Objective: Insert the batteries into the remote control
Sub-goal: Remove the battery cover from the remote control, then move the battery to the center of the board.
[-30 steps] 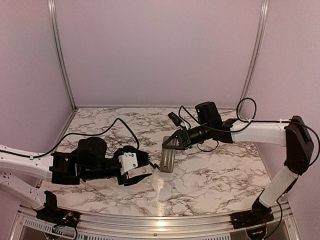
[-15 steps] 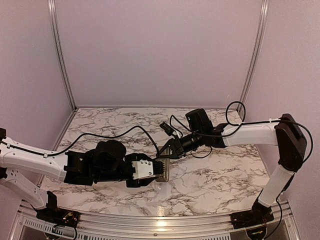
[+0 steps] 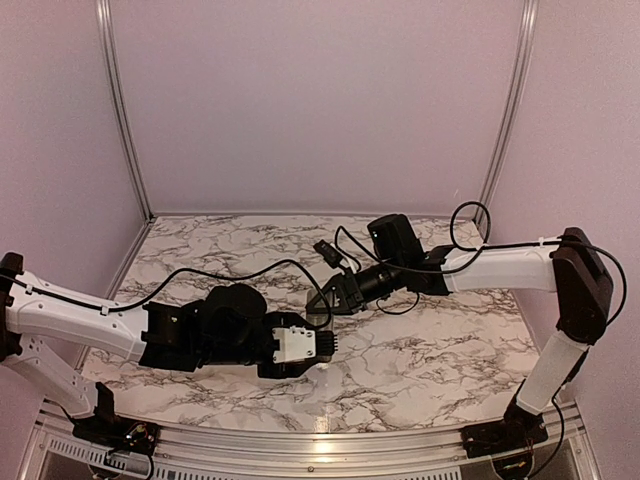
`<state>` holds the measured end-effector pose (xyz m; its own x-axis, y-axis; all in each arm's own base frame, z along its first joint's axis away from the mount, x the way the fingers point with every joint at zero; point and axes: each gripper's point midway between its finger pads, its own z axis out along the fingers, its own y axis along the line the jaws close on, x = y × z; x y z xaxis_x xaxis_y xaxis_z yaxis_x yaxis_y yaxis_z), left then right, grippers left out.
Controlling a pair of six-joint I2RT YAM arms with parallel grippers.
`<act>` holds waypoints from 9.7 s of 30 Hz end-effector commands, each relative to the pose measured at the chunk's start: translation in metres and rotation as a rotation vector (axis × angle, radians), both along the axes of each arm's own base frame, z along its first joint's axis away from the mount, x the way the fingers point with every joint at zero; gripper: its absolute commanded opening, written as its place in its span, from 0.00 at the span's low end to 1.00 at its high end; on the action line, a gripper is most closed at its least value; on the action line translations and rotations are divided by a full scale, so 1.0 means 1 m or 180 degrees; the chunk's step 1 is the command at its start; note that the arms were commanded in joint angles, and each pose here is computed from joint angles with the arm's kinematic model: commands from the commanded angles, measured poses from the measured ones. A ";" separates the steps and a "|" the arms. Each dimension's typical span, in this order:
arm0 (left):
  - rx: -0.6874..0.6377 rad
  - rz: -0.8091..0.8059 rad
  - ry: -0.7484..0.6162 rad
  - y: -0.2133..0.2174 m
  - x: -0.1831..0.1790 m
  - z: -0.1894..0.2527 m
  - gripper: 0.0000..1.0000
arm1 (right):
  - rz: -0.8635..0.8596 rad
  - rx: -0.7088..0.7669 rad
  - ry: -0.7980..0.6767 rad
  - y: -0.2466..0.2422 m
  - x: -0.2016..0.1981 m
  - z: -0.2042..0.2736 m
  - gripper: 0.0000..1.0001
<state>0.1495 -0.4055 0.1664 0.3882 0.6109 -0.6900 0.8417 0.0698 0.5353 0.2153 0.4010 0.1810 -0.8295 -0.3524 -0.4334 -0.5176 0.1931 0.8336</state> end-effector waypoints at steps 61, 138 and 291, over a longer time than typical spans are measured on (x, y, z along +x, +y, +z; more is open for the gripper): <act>0.0194 0.0047 -0.0229 0.002 0.004 -0.006 0.57 | 0.0089 0.0034 0.0143 0.006 0.003 0.003 0.00; 0.0325 0.0325 -0.0718 0.009 0.024 -0.012 0.44 | -0.0176 0.0070 0.0299 -0.015 0.029 0.003 0.00; -0.0530 0.3685 0.2243 0.036 0.168 -0.133 0.37 | -0.1402 -0.0413 -0.0338 -0.119 0.108 -0.044 0.00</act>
